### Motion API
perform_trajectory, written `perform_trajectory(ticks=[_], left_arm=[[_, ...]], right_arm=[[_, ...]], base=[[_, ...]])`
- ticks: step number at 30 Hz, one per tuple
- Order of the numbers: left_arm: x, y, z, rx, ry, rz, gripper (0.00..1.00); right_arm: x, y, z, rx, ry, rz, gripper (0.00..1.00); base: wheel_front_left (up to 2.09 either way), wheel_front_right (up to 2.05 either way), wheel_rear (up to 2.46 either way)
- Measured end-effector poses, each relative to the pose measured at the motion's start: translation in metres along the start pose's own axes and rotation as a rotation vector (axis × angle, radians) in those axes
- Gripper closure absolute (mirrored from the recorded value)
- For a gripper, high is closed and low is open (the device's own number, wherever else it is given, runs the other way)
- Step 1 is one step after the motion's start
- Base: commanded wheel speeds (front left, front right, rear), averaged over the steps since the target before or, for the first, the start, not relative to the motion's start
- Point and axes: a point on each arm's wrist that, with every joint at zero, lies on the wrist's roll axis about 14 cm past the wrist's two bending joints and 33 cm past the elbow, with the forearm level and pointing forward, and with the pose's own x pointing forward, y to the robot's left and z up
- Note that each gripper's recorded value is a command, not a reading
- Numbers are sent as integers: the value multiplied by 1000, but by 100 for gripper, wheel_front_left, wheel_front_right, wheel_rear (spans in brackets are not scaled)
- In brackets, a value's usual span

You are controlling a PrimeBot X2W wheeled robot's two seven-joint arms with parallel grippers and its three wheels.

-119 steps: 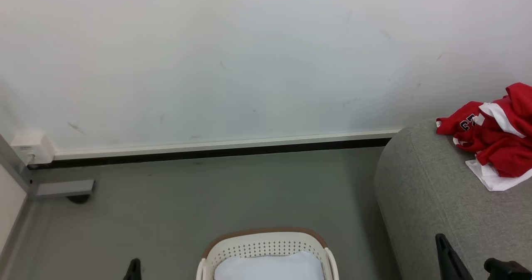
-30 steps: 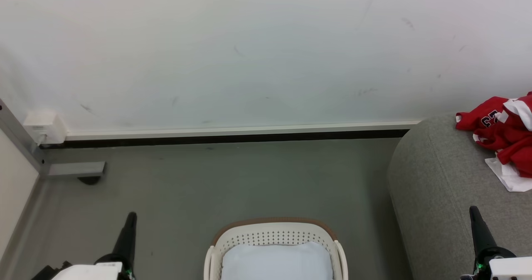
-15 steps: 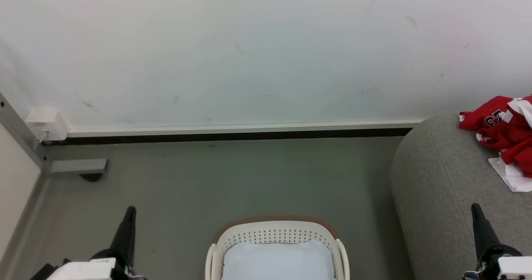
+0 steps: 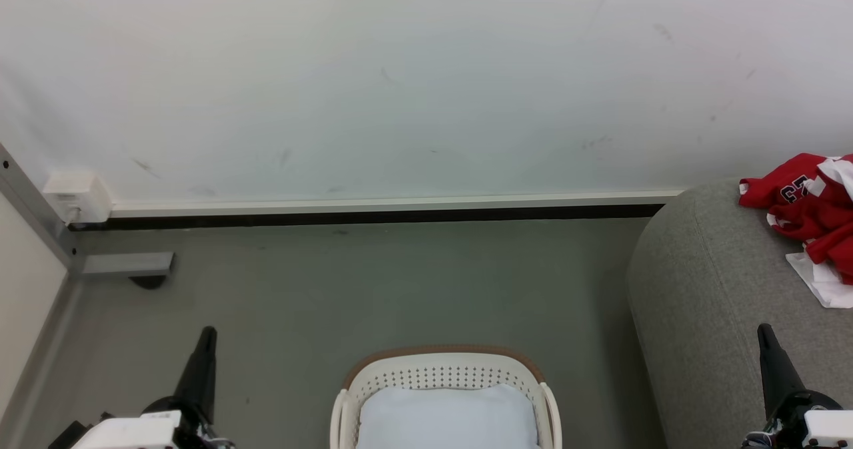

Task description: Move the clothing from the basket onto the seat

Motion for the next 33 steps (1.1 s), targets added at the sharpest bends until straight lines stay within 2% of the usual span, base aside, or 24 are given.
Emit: perform_trajectory(ticks=[33], left_arm=[[0,0,0,0,0,-2,100]], right_arm=[[0,0,0,0,0,1,100]], base=[[0,0,0]])
